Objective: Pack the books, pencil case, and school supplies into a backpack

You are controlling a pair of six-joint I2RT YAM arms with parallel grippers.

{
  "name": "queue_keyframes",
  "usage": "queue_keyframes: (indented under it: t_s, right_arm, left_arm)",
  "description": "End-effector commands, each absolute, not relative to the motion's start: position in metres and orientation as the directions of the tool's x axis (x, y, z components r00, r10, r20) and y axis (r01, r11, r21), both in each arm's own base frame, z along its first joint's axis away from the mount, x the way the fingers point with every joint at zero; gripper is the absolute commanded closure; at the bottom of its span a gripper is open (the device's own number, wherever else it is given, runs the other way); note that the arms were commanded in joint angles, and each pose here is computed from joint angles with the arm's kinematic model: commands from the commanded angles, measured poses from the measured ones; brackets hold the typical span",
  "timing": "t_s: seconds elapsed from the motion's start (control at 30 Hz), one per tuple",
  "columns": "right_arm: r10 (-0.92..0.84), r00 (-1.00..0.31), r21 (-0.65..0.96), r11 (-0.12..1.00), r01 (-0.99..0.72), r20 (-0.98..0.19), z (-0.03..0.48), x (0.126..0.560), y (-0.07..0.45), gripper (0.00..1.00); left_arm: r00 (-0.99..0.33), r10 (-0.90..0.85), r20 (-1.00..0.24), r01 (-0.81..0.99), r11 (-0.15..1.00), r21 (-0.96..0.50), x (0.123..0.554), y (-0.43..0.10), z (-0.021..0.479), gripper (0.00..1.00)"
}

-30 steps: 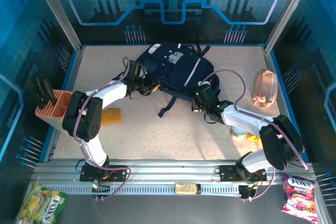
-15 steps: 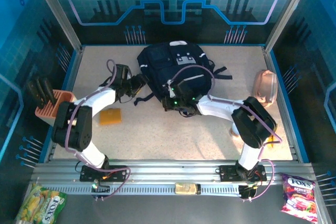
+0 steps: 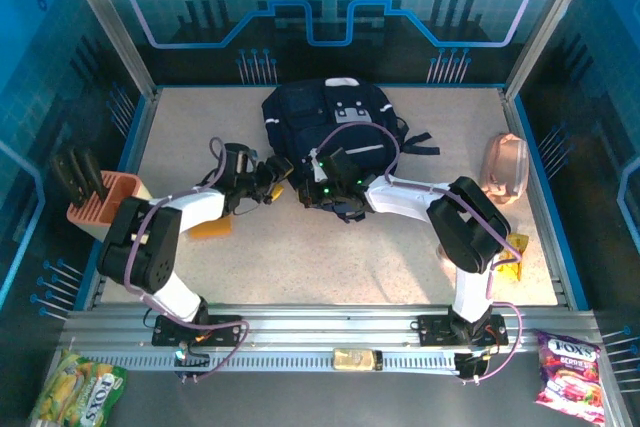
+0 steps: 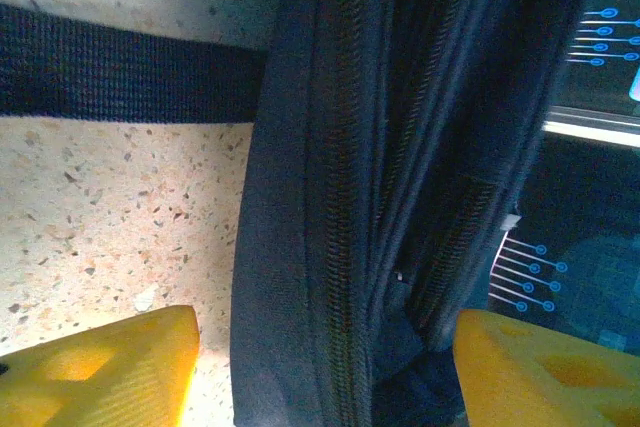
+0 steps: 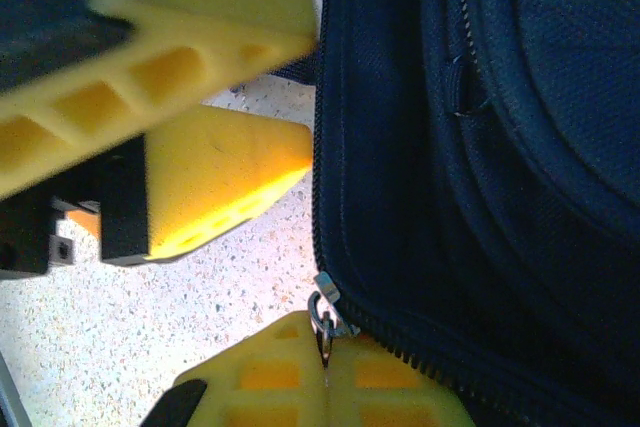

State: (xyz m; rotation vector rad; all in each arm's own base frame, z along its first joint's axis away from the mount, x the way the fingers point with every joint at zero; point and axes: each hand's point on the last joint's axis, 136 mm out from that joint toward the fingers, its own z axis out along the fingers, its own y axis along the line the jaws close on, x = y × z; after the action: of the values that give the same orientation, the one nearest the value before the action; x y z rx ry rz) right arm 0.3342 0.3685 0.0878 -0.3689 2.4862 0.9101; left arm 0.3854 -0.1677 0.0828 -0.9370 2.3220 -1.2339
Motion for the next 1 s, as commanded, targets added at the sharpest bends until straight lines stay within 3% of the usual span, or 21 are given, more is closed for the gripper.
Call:
queue_keyframes:
  t_s: [0.0, 0.27, 0.6, 0.97]
  right_arm:
    - [-0.100, -0.855, 0.578, 0.696, -0.426, -0.509, 0.100, 0.327, 0.383, 1.00]
    - [-0.101, -0.855, 0.575, 0.699, -0.425, -0.508, 0.101, 0.327, 0.382, 1.00]
    - [-0.096, -0.857, 0.489, 0.787, -0.377, -0.507, 0.088, 0.324, 0.350, 1.00]
    - [-0.036, -0.854, 0.305, 0.925, -0.225, -0.519, 0.076, 0.307, 0.246, 1.00]
  left_arm:
    - [-0.693, -0.721, 0.023, -0.372, 0.330, -0.867, 0.402, -0.175, 0.092, 0.36]
    - [-0.638, -0.766, 0.079, -0.408, 0.250, -0.878, 0.410, -0.177, 0.078, 0.51]
    - [-0.625, -0.780, 0.015, -0.422, 0.322, -0.848, 0.409, -0.167, 0.072, 0.84]
    - [-0.628, -0.771, -0.101, -0.389, 0.423, -0.818, 0.414, -0.154, 0.083, 0.96]
